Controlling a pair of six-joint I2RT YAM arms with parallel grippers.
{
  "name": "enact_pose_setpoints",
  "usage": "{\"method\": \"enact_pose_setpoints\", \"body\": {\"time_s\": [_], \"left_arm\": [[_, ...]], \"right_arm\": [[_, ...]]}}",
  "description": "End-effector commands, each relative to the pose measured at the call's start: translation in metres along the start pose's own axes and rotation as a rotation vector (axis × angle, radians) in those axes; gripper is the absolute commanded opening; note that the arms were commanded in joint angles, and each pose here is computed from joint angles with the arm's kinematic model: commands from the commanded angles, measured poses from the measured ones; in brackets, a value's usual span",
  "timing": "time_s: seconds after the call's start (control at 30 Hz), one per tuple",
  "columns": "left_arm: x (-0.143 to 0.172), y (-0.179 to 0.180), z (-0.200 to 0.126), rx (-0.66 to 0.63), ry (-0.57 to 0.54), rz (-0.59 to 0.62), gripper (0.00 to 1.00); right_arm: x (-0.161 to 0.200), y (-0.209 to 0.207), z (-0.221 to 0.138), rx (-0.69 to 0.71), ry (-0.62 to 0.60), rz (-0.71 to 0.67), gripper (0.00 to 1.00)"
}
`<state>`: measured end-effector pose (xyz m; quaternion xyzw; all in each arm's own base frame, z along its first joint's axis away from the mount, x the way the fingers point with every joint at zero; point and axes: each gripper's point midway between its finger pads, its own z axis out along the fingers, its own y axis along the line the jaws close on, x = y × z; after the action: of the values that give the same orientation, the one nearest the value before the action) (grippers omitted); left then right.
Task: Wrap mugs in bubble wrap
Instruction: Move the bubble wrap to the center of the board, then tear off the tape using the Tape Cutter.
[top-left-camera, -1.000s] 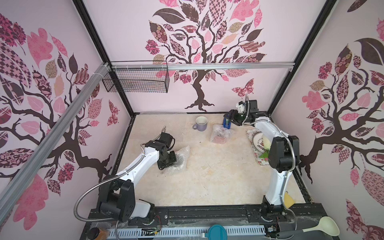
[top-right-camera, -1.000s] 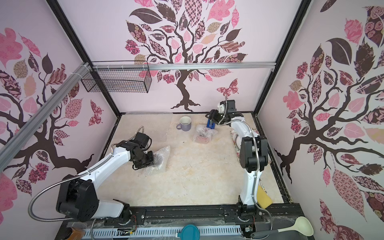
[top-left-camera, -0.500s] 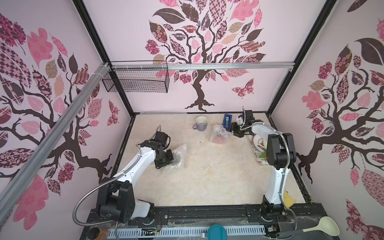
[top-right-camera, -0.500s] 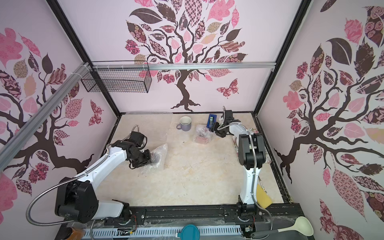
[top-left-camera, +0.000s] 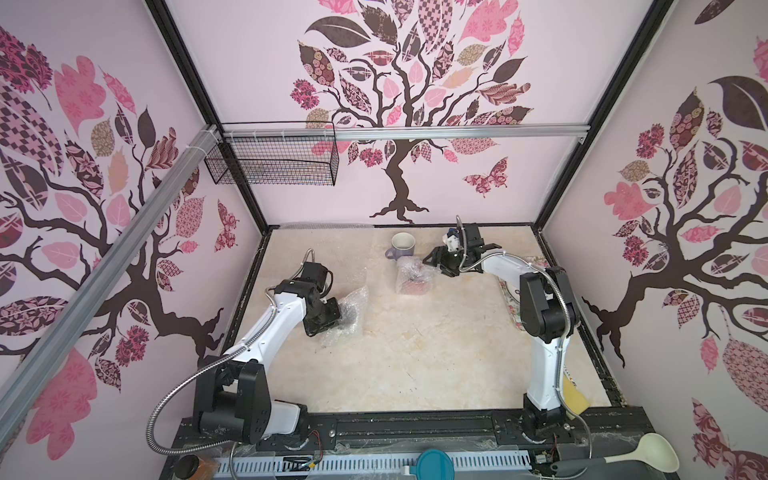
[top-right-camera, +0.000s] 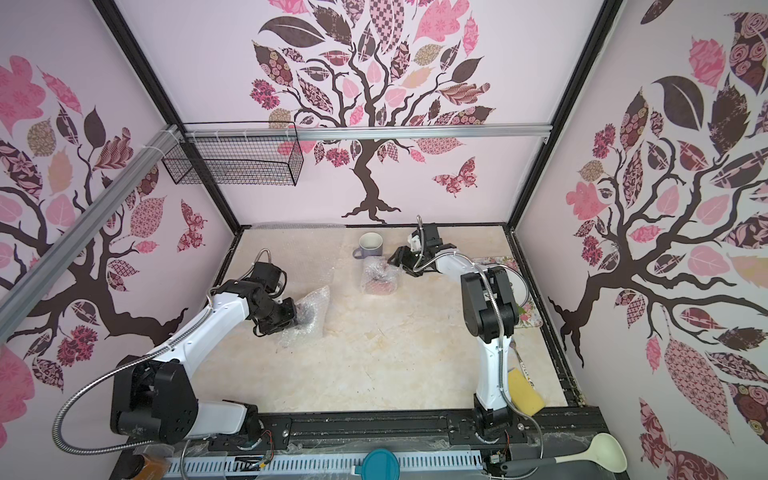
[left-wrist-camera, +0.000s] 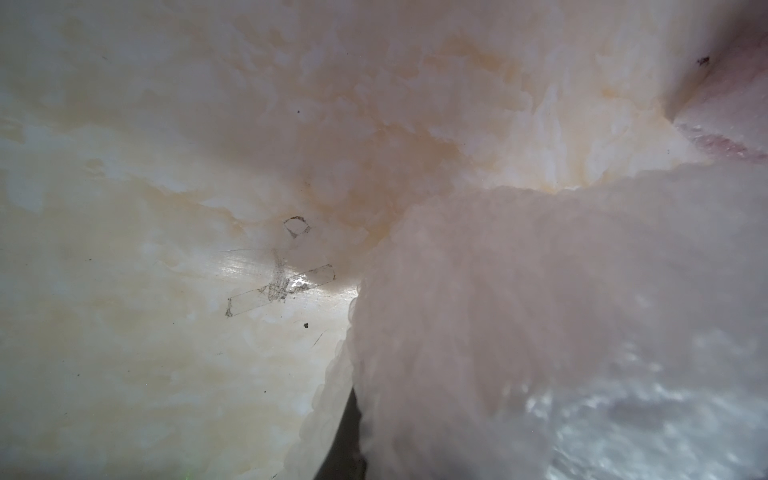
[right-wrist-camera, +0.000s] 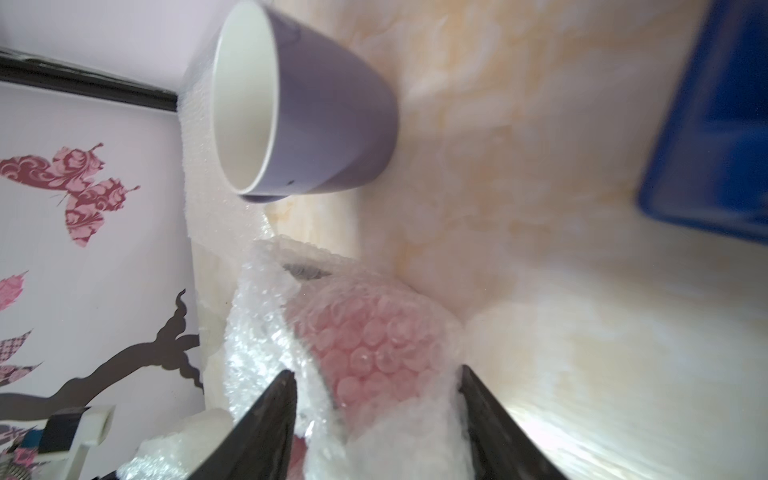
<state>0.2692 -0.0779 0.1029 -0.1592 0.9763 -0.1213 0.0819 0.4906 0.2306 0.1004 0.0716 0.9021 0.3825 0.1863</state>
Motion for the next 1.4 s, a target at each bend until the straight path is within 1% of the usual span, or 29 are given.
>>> {"method": "enact_pose_setpoints", "body": {"time_s": [0.0, 0.13, 0.23, 0.37, 0.5, 0.7, 0.9, 1.37], "left_arm": [[-0.008, -0.008, -0.004, 0.04, -0.024, 0.024, 0.0], [-0.009, -0.011, -0.005, 0.051, -0.024, 0.025, 0.0], [-0.006, -0.014, -0.004, 0.065, -0.005, 0.034, 0.0], [-0.003, -0.014, -0.002, 0.074, 0.01, 0.031, 0.0], [-0.002, -0.016, -0.003, 0.081, 0.017, 0.033, 0.0], [0.001, -0.015, -0.005, 0.075, 0.026, 0.04, 0.0], [0.001, -0.014, -0.005, 0.074, 0.031, 0.045, 0.0], [0.003, -0.012, -0.003, 0.066, 0.036, 0.052, 0.0]], "right_arm": [[-0.038, 0.021, -0.026, -0.048, -0.094, -0.007, 0.68], [-0.066, 0.019, -0.062, -0.029, -0.151, -0.037, 0.71], [-0.079, 0.0, -0.083, 0.02, -0.187, -0.036, 0.73], [-0.096, -0.025, -0.095, 0.027, -0.215, -0.017, 0.73], [-0.107, -0.034, -0.083, 0.005, -0.203, -0.036, 0.73], [-0.118, -0.041, -0.061, -0.039, -0.185, -0.033, 0.69], [-0.117, -0.058, -0.045, -0.023, -0.168, 0.008, 0.66], [-0.103, -0.076, -0.037, 0.004, -0.159, 0.042, 0.65]]}}
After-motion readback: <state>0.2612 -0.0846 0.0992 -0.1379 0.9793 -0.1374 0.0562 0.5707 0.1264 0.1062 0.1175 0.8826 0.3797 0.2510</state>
